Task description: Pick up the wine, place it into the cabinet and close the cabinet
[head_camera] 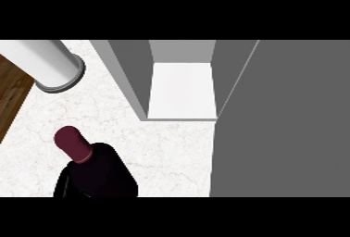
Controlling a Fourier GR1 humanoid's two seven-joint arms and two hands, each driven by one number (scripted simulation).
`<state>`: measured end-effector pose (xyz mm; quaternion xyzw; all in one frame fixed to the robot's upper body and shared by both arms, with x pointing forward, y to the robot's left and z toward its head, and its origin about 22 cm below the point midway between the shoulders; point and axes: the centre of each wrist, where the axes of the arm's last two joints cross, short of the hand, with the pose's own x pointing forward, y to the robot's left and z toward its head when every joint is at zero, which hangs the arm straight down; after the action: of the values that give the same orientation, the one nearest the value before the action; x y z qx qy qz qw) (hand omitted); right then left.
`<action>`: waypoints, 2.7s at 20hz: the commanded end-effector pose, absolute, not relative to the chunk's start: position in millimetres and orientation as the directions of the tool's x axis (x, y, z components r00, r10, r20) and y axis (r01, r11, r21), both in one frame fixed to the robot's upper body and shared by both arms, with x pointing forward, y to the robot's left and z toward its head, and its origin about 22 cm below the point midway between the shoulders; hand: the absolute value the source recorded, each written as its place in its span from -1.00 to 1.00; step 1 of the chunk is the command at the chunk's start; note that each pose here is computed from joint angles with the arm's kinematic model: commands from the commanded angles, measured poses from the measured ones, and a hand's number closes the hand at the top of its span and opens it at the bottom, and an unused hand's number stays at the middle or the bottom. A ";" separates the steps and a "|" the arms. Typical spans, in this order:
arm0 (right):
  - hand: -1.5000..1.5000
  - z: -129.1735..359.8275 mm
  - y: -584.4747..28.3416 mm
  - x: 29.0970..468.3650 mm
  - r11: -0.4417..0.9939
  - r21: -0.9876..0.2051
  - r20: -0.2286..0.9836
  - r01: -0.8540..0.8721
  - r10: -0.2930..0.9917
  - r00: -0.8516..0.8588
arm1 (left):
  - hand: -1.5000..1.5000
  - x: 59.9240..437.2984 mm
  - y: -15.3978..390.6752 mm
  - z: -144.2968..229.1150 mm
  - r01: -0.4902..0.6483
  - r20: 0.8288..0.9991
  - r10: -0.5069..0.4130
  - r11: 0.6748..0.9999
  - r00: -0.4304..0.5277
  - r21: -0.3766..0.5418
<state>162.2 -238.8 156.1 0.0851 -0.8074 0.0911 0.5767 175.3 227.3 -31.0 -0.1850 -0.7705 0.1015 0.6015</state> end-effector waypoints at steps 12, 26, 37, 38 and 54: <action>-1.00 151.8 -244.5 160.7 0.971 -0.045 0.946 -0.235 -0.034 -0.322 | 1.00 251.9 153.1 43.3 0.136 0.889 0.372 0.928 -0.266 -0.347; -1.00 153.8 -236.0 165.4 0.969 -0.046 0.942 -0.242 -0.038 -0.333 | 1.00 298.0 95.4 25.1 0.127 0.955 0.173 0.981 -0.242 -0.146; -1.00 139.6 -248.7 161.4 0.969 -0.075 0.944 -0.237 -0.007 -0.330 | 1.00 319.9 97.4 -0.7 0.054 0.962 0.194 0.981 -0.191 -0.187; -1.00 146.2 -229.5 177.8 0.968 -0.054 0.944 -0.247 -0.031 -0.327 | 1.00 298.8 77.0 -2.4 0.043 0.967 0.176 0.984 -0.186 -0.171; -1.00 135.2 -245.9 164.8 0.967 -0.037 0.946 -0.251 -0.046 -0.320 | 1.00 316.9 102.6 -52.9 -0.003 0.950 0.281 0.959 -0.136 -0.284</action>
<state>173.0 -247.3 146.8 0.0854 -0.8075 0.0921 0.5763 316.2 95.7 -45.7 -0.0750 -0.7518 0.0817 0.6500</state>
